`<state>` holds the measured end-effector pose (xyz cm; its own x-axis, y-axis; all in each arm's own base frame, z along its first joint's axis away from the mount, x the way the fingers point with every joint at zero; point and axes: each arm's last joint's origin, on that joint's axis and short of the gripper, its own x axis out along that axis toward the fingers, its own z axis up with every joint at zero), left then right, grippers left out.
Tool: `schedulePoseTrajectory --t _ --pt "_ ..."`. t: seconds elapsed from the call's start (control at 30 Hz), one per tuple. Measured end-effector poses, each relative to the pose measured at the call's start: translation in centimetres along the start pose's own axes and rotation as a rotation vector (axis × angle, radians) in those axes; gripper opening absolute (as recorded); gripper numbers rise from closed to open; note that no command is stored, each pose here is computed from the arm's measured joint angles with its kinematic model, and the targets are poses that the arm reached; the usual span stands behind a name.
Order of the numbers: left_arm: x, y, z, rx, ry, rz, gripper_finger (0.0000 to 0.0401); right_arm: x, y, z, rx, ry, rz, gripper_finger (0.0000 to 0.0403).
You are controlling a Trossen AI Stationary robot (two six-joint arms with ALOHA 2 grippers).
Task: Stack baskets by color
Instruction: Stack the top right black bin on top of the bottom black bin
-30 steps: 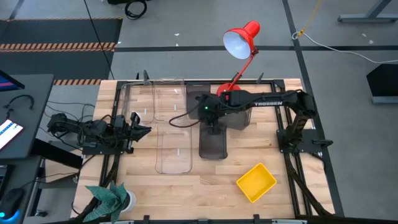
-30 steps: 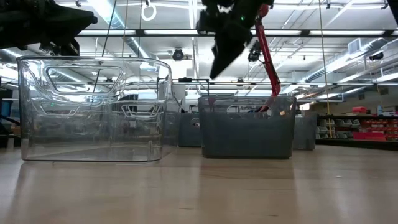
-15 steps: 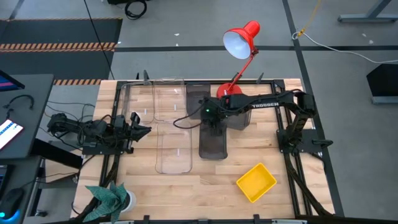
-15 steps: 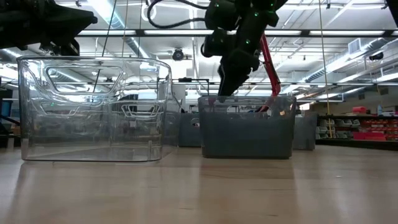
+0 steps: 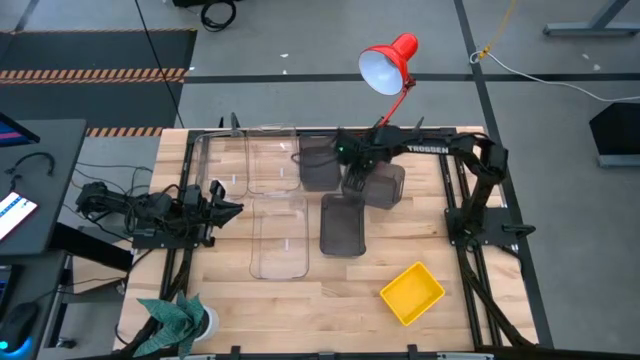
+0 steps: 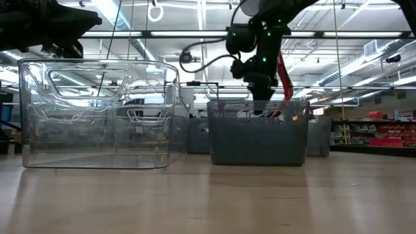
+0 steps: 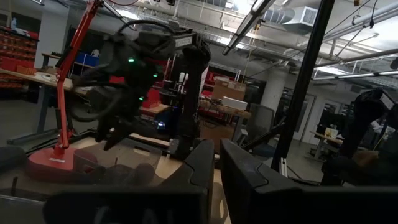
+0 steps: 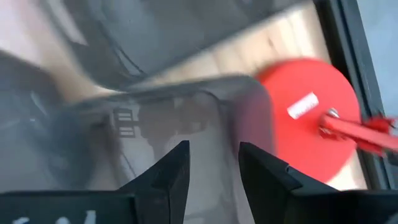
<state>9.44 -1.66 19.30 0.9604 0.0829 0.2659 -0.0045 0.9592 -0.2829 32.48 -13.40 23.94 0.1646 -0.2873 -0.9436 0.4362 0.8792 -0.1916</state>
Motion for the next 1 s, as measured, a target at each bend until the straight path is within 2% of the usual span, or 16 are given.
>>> schedulePoseTrajectory --t 0.17,0.33,0.67,0.9,1.0 --pt "0.0 0.0 0.0 0.0 0.0 0.0 0.0029 0.7 -1.3 -0.4 -0.011 0.029 -0.046 0.0142" --pt "0.0 0.0 0.0 0.0 -0.001 0.0 0.0036 1.4 -1.4 -1.0 -0.057 0.057 -0.091 0.0142" --pt "0.0 0.0 0.0 0.0 0.0 0.0 0.0026 3.0 -2.7 -2.3 -0.056 0.123 -0.061 0.014" --pt "0.0 0.0 0.0 0.0 0.0 0.0 0.003 2.7 -3.1 -2.2 -0.05 0.134 -0.067 0.0112" --pt "0.0 0.0 0.0 0.0 0.0 0.0 0.0034 2.4 -3.0 -2.0 -0.085 0.13 -0.066 0.011"
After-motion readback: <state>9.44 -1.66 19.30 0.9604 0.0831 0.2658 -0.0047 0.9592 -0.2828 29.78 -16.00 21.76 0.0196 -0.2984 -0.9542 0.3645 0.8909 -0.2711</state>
